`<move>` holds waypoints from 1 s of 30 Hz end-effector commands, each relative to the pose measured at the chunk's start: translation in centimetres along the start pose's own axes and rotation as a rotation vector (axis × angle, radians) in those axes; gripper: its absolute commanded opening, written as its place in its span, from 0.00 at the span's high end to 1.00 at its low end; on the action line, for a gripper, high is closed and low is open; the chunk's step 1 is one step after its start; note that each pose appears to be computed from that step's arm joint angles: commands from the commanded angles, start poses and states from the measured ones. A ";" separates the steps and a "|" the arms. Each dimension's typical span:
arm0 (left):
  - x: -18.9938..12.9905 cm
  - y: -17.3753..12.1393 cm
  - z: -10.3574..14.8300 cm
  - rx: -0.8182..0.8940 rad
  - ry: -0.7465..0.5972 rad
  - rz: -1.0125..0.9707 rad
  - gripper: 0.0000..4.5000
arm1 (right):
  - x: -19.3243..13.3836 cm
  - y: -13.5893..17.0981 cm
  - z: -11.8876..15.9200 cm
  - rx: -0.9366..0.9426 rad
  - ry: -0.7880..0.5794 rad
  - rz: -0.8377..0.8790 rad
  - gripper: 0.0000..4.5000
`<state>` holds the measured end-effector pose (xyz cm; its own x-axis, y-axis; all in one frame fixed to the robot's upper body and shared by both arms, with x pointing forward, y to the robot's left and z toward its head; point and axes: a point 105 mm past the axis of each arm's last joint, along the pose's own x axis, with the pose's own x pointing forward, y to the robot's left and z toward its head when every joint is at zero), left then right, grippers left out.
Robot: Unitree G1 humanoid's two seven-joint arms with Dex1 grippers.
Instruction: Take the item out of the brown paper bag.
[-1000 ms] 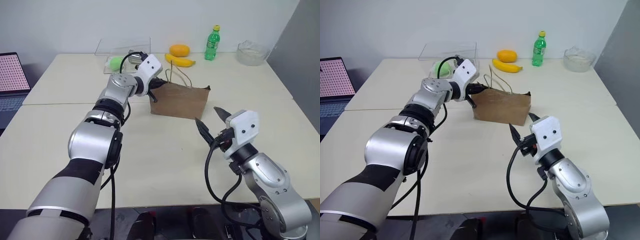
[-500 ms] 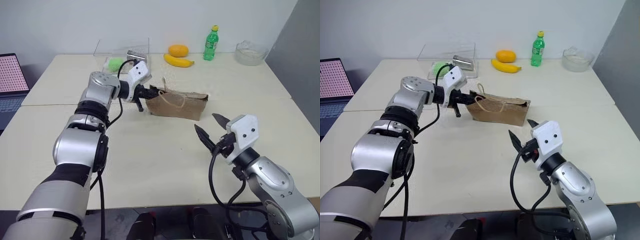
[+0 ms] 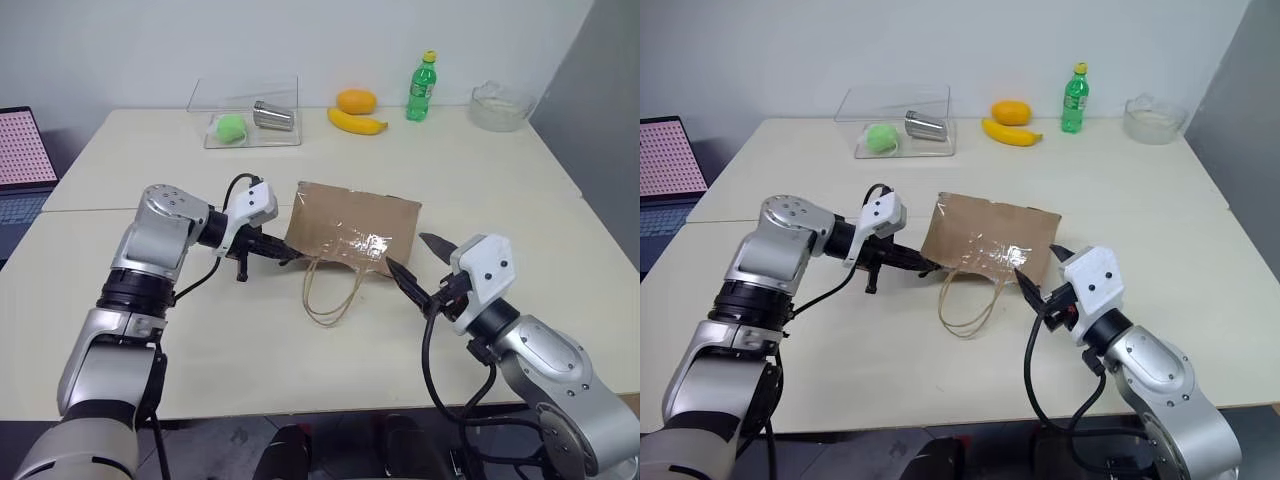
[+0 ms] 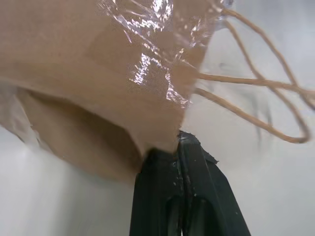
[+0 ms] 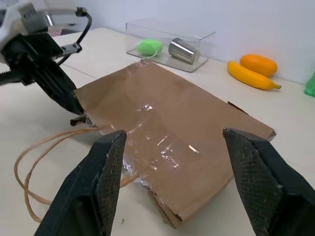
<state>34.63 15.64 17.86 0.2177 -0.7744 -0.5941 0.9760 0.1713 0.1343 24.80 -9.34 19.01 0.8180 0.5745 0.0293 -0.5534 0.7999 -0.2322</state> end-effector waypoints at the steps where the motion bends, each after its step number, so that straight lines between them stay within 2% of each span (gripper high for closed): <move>1: -2.8 -2.7 2.3 0.138 -0.037 -0.095 1.00 | -0.8 0.3 0.9 -0.040 -0.033 0.027 0.26; 3: -3.9 -4.0 1.9 0.198 0.014 -0.134 1.00 | -1.1 0.4 0.8 -0.052 -0.022 0.044 0.26; 6: -4.6 -4.4 0.4 0.351 0.132 -0.128 1.00 | -1.4 1.1 0.3 -0.061 -0.002 0.104 0.26; 8: -4.0 -4.6 0.2 0.422 0.117 -0.133 1.00 | -1.5 1.7 0.1 -0.056 0.001 0.151 0.26; 11: -1.5 -4.7 0.7 0.519 -0.004 -0.095 0.86 | -1.6 2.6 -0.3 -0.036 0.022 0.225 0.26; 15: 1.2 -5.1 0.2 0.685 -0.092 -0.052 0.59 | -1.9 3.3 -0.9 -0.020 0.056 0.270 0.26; 18: 2.5 -5.6 -0.7 0.744 -0.123 -0.062 0.40 | -2.1 3.6 -1.3 -0.009 0.083 0.285 0.26; 23: 4.4 -5.3 -1.6 0.816 -0.127 -0.064 0.40 | -2.8 4.3 -2.0 0.017 0.122 0.298 0.26; 30: 6.6 -4.9 -0.9 0.860 -0.189 -0.021 0.40 | -3.1 4.4 -2.4 0.023 0.145 0.294 0.26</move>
<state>31.11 10.86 12.13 0.1147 -0.8637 -0.4908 0.6571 -0.3046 0.6896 21.27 -8.88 13.80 0.6531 0.7193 -0.2368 -0.7555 0.6402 -0.1391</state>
